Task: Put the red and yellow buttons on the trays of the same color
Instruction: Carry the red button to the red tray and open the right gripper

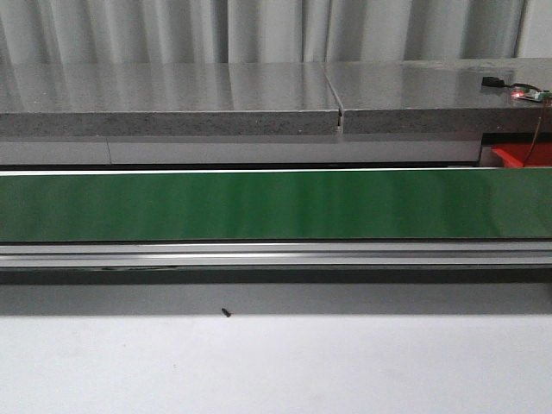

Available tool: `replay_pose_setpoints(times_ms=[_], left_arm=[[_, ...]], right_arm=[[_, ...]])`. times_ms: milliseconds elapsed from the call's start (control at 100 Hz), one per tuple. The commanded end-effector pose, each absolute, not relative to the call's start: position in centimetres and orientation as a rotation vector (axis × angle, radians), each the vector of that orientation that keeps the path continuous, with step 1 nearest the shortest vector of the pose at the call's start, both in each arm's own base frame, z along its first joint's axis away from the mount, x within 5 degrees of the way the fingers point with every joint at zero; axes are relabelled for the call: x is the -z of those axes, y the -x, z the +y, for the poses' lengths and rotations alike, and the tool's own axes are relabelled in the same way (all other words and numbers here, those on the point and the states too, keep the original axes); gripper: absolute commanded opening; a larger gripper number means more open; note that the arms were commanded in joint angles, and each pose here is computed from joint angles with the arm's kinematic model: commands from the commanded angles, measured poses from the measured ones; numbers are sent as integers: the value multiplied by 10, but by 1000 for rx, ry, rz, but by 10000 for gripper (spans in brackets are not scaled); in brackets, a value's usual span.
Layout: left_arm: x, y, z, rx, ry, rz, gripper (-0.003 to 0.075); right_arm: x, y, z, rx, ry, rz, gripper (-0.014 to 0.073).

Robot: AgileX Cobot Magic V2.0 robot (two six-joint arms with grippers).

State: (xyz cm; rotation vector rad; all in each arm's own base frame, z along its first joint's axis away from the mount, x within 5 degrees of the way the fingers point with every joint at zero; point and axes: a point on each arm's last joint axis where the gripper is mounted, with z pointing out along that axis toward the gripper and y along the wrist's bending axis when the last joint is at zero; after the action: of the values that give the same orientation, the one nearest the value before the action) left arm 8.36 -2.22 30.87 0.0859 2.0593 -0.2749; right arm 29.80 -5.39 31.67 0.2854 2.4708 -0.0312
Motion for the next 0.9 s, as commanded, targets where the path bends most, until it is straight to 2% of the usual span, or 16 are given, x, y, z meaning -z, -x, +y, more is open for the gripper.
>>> replay_pose_setpoints(times_ms=[0, 230, 500, 890], left_arm=[[-323, -86, -23, 301, -77, 1971, -19], [-323, -86, -23, 301, -77, 1971, -19], [-323, -86, -23, 301, -77, 1971, -19], [-323, -86, -23, 301, -77, 1971, -19]], right_arm=[[-342, -291, -75, 11, -418, 2330, 213], [-347, -291, -112, 62, -550, 2254, 213], [-348, -327, -133, 71, -566, 2268, 213], [-309, -360, -161, 85, -620, 2287, 213]])
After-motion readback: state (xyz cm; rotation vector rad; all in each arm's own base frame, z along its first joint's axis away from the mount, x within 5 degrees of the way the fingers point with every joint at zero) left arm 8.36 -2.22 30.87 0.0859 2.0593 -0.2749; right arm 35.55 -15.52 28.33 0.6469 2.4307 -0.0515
